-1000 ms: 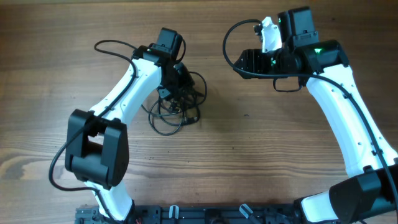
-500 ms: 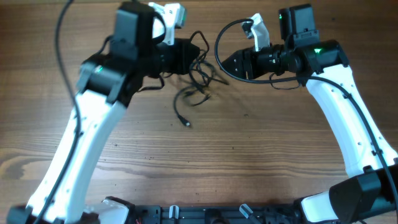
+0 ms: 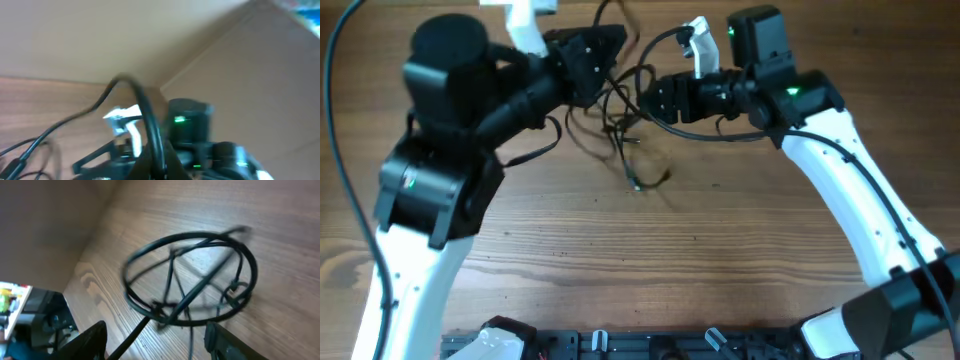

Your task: Untangle cables

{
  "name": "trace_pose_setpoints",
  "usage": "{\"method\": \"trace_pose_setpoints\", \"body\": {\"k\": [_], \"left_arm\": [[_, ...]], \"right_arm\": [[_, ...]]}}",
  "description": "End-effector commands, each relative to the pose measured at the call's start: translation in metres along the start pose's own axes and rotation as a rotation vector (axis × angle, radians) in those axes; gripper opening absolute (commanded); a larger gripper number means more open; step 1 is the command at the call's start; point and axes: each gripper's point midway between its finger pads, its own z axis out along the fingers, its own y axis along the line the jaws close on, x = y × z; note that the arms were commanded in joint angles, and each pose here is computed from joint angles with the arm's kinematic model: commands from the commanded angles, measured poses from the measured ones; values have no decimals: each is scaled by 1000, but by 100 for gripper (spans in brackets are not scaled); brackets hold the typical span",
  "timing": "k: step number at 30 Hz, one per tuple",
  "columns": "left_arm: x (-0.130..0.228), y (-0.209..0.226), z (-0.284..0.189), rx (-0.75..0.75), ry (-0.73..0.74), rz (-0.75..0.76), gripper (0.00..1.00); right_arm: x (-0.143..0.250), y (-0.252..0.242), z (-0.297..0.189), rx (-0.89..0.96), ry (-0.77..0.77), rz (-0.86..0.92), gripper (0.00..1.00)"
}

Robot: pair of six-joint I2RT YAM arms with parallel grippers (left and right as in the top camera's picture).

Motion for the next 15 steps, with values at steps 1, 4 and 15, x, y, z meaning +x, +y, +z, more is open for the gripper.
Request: {"method": "trace_pose_setpoints", "body": {"k": [1,4,15], "left_arm": [[-20,-38,-34,94,-95,-9,4],[-38,-70,-64,176,-199,61,4],[-137,-79,-175,2,-875,61,4]], "right_arm": [[0,-30,26,70,9,199,63],[1,-46,45,75,14,314,58],[-7,-33,18,-128,21,75,57]]}}
